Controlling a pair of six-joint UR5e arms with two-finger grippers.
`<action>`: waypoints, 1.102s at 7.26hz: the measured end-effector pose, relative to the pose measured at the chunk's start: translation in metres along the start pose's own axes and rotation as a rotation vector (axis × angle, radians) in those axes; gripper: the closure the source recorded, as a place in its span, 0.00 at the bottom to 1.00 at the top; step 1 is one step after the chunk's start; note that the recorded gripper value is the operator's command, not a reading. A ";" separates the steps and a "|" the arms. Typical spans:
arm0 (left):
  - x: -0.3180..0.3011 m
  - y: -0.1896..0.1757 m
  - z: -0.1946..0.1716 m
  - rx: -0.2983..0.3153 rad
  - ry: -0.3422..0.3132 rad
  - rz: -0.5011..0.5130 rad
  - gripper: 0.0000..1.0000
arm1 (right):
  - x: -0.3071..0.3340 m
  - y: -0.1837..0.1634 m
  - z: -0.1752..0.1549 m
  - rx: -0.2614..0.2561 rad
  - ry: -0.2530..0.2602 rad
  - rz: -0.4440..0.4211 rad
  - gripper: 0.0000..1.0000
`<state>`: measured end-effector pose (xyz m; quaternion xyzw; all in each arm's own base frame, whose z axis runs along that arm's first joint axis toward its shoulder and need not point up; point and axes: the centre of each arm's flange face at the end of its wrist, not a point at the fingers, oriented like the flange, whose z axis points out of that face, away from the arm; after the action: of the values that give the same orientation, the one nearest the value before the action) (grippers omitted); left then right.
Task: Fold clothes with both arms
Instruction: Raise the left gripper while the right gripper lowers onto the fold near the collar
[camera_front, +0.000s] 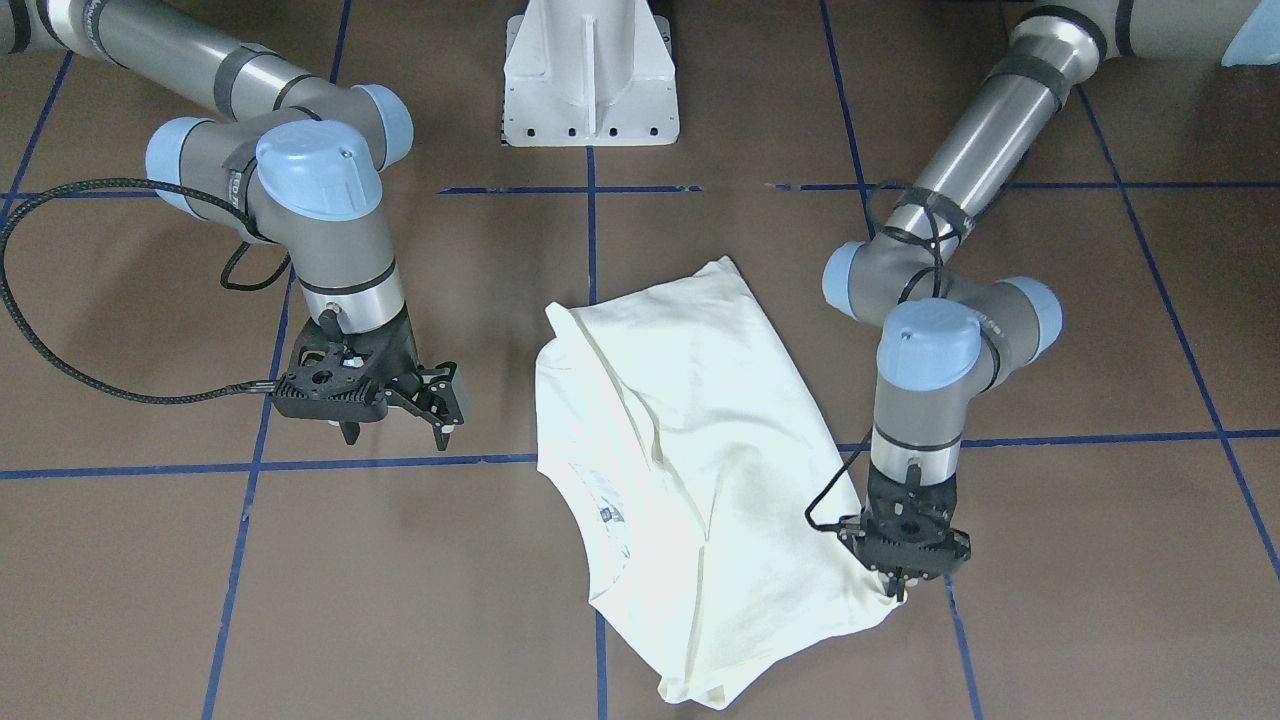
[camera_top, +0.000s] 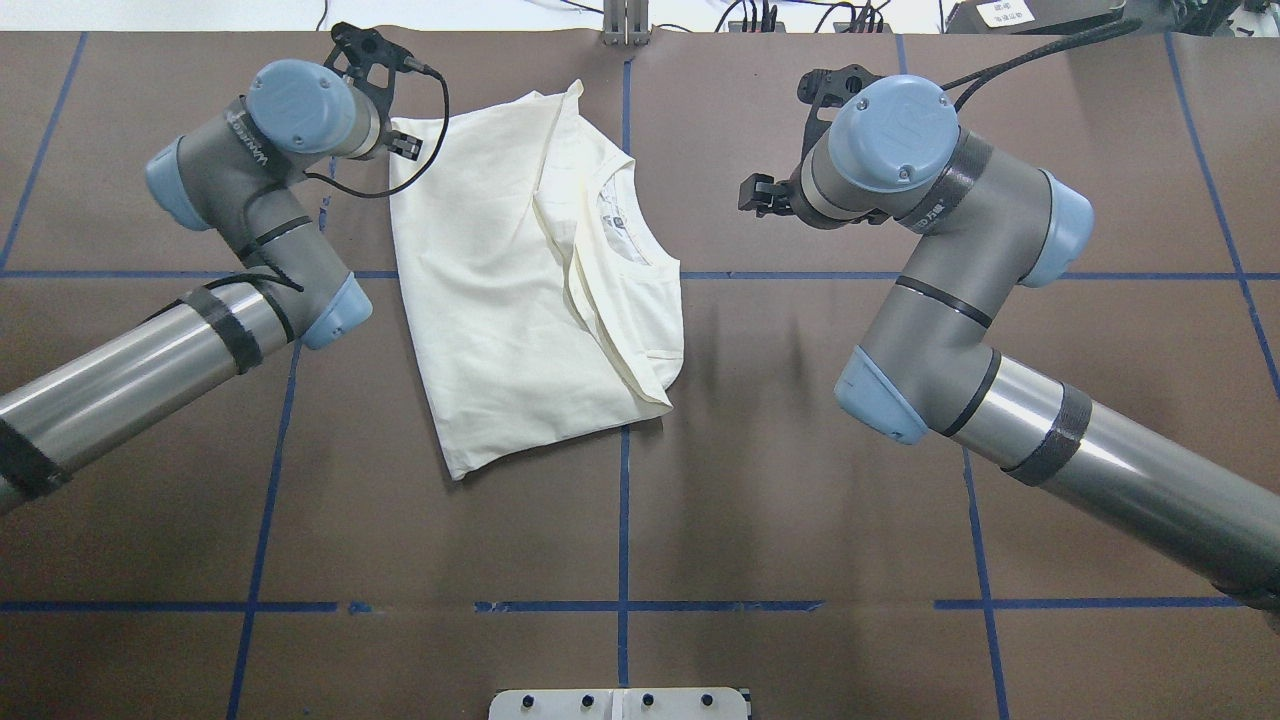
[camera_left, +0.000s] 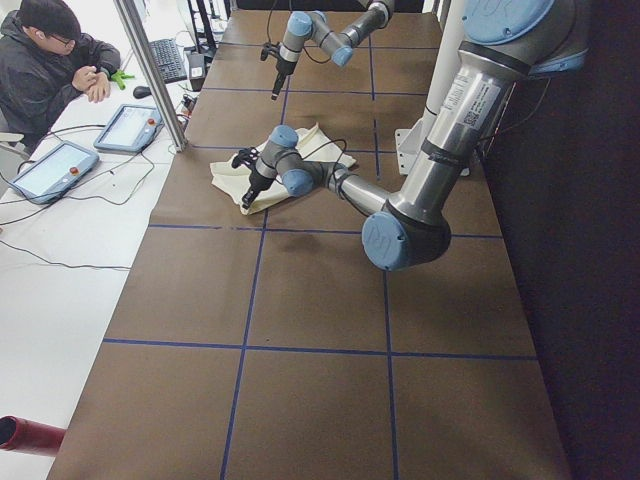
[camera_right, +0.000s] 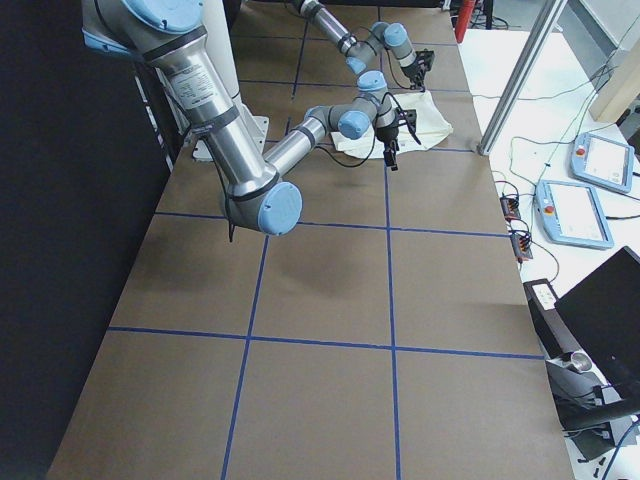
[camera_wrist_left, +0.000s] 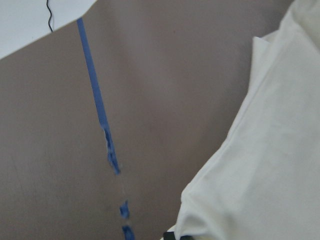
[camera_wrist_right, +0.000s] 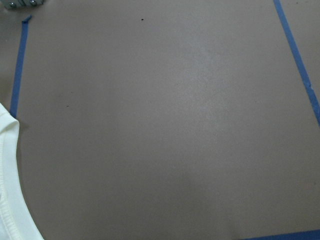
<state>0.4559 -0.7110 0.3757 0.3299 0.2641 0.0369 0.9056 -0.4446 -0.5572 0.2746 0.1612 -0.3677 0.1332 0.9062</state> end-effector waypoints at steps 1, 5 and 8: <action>0.008 -0.021 0.004 0.023 0.001 -0.020 0.40 | -0.002 0.000 -0.001 0.000 -0.002 0.001 0.00; -0.046 -0.014 0.004 0.064 0.093 -0.021 0.00 | -0.039 0.026 0.000 0.011 -0.081 0.064 0.19; -0.092 0.015 -0.015 0.083 0.204 0.044 0.00 | -0.115 0.035 0.027 0.058 -0.091 0.153 0.38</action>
<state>0.3710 -0.7134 0.4172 0.3672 0.3488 0.0791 0.8586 -0.5541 -0.5498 0.2183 0.1646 -0.4158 0.2052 0.8706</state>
